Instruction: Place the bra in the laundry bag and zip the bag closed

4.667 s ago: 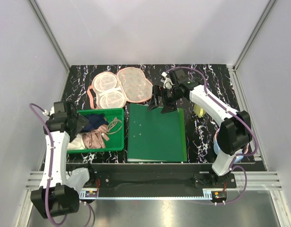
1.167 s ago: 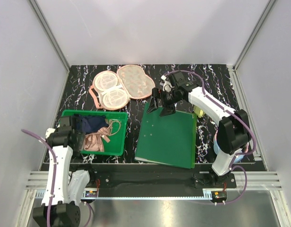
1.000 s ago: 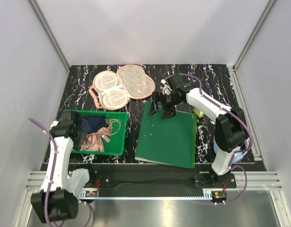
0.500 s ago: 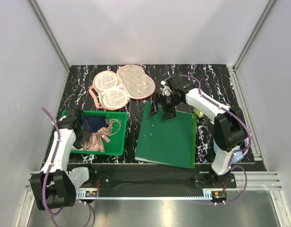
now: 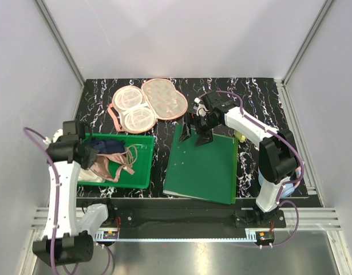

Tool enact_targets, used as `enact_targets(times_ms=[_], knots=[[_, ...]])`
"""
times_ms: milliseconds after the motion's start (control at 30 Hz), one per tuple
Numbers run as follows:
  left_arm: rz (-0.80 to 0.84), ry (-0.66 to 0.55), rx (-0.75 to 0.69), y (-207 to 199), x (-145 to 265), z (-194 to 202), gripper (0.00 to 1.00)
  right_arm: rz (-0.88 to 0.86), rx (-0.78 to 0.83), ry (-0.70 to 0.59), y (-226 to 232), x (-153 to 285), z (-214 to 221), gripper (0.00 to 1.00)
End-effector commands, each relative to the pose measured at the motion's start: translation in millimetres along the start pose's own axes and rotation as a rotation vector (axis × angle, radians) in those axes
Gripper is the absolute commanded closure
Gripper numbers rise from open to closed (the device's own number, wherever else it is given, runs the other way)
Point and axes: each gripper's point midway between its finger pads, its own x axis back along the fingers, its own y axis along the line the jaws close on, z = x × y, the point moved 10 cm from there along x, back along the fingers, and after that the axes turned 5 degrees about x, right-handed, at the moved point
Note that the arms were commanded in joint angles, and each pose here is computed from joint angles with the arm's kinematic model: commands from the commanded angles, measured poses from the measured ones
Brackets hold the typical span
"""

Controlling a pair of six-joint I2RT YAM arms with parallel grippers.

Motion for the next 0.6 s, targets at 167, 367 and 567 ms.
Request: enact_targets(times_ms=[167, 367, 567], knots=[[0.21, 0.077, 0.066, 6.6, 93.9, -5.2, 1.0, -0.036, 0.043, -0.037, 15.5, 16.7, 2.1, 0.0], [0.531, 0.145, 0.054, -19.2, 130.1, -12.4, 1.0, -0.045, 0.039, -0.052, 23.1, 25.7, -0.9, 0.0], [0.756, 0.209, 0.057, -44.6, 165.8, -26.1, 1.0, -0.047, 0.034, -0.075, 32.7, 35.7, -4.6, 0.0]])
